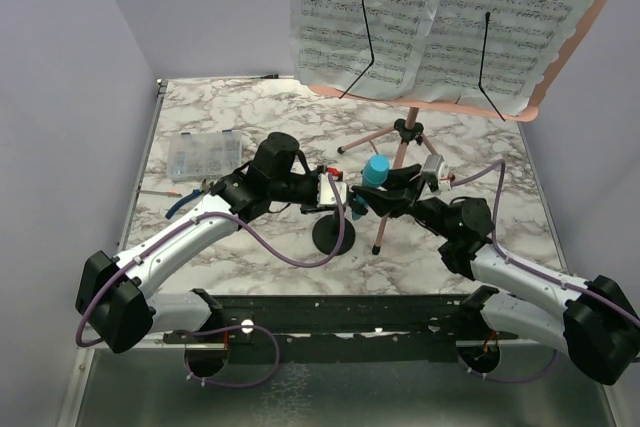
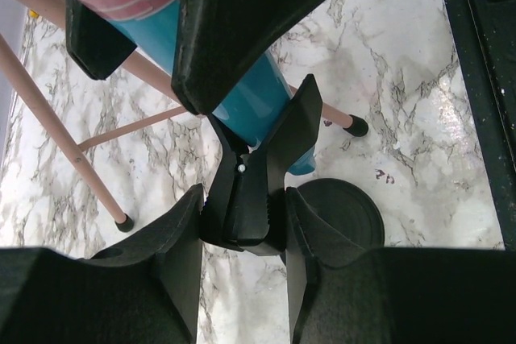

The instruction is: Set up the instrument practice props

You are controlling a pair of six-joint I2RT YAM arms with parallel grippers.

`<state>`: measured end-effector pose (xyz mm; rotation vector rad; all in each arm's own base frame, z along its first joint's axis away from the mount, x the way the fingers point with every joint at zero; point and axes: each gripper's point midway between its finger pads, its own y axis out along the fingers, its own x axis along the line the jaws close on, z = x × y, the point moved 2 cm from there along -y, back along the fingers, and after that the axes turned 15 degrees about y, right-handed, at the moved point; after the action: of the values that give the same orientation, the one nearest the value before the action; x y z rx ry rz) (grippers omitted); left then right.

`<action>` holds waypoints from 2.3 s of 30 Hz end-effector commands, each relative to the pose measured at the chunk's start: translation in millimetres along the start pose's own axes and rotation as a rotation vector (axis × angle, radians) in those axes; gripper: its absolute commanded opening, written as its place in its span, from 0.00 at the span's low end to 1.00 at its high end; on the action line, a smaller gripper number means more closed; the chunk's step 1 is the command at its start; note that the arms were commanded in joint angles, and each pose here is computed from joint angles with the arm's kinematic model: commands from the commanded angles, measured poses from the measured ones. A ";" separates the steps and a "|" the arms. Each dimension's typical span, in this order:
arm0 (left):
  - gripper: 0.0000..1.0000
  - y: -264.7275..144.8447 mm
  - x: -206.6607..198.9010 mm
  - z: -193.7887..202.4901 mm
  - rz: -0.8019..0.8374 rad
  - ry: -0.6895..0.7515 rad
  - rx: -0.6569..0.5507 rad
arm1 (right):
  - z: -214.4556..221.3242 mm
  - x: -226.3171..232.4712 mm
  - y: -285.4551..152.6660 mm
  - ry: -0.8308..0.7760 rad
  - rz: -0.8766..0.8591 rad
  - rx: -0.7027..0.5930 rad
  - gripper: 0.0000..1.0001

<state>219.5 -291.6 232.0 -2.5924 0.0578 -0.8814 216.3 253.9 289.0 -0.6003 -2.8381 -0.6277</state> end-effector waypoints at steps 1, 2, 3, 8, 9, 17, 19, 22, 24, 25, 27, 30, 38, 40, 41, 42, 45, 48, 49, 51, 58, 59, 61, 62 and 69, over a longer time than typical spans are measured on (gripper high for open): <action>0.00 2.7 -5.7 -1.4 0.037 -0.025 -0.016 | -16.8 14.4 -2.6 0.003 -0.058 -0.095 0.01; 0.00 3.0 -6.4 -1.0 0.039 -0.026 -0.016 | -15.4 13.5 -3.3 0.008 -0.053 -0.094 0.00; 0.00 3.2 -6.5 -0.9 0.039 -0.027 -0.016 | -13.4 13.1 -3.9 0.013 -0.053 -0.091 0.01; 0.00 4.3 -6.9 -1.0 0.044 -0.033 -0.020 | -4.6 13.3 -3.7 0.037 -0.068 -0.072 0.01; 0.00 4.3 -7.0 -0.9 0.045 -0.033 -0.022 | -3.4 13.7 -3.3 0.040 -0.073 -0.068 0.01; 0.34 4.6 -7.3 -3.2 0.049 -0.035 -0.032 | 1.2 14.6 -1.4 0.050 -0.085 -0.041 0.02; 0.61 5.5 -7.2 -2.6 0.051 -0.036 -0.032 | 2.6 14.9 -1.4 0.050 -0.088 -0.029 0.08; 0.82 6.9 -7.5 -1.6 0.054 -0.054 -0.030 | 3.3 15.9 -1.5 0.048 -0.093 -0.020 0.22; 0.88 7.2 -8.9 -2.4 0.060 -0.058 -0.037 | 3.1 16.3 -1.8 0.045 -0.093 -0.016 0.34; 0.92 6.8 -8.9 -3.4 0.060 -0.055 -0.041 | 2.9 16.2 -1.8 0.043 -0.092 -0.015 0.40; 0.99 6.2 -8.7 -5.0 0.060 -0.053 -0.047 | 2.4 15.7 -1.8 0.040 -0.086 -0.010 0.48; 0.99 4.6 -7.3 -7.6 0.054 -0.047 -0.052 | 2.1 15.5 -2.1 0.034 -0.081 -0.002 0.61; 0.99 2.1 -5.7 -10.6 0.040 -0.044 -0.055 | 3.3 11.9 -2.5 0.035 -0.049 0.029 0.93; 0.99 1.0 -5.2 -9.9 0.032 -0.043 -0.049 | 3.3 12.0 -3.0 0.028 -0.047 0.040 1.00; 0.99 0.2 -4.0 -9.7 0.023 -0.040 -0.045 | 2.5 12.3 -3.3 0.026 -0.045 0.042 1.00; 0.99 -0.4 -3.1 -9.5 0.014 -0.041 -0.041 | 2.9 12.2 -3.8 0.024 -0.041 0.048 1.00; 0.99 -3.1 3.1 -10.3 -0.026 -0.036 -0.032 | 3.8 9.3 -6.3 0.025 -0.013 0.069 1.00; 0.99 -7.5 10.4 -12.2 -0.070 -0.029 -0.021 | 4.8 8.0 -11.6 0.027 0.016 0.090 1.00; 0.99 -9.2 12.3 -12.8 -0.084 -0.026 -0.017 | 5.3 7.3 -14.0 0.026 0.028 0.097 1.00; 0.99 -14.4 15.8 -15.3 -0.116 -0.018 -0.010 | 5.7 6.5 -20.0 0.028 0.055 0.113 1.00; 0.99 -37.2 20.2 -18.4 -0.253 -0.005 0.021 | -1.6 1.1 -49.3 0.013 0.191 0.120 1.00; 0.99 -40.7 20.3 -18.3 -0.274 -0.005 0.026 | -3.1 -0.5 -53.8 0.011 0.215 0.114 1.00; 0.99 -48.3 20.4 -17.0 -0.323 -0.003 0.040 | -5.9 -3.4 -62.5 0.008 0.260 0.101 1.00; 0.99 -52.9 21.0 -16.6 -0.352 -0.007 0.046 | -7.6 -4.3 -66.4 0.001 0.277 0.095 1.00; 0.99 -80.6 30.5 -11.8 -0.590 -0.070 0.064 | -12.9 -13.6 -85.6 -0.034 0.375 0.062 1.00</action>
<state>215.2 -243.0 274.6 -2.6079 -0.4756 -0.9795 183.7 184.5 293.2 -0.9479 -2.7263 -0.5646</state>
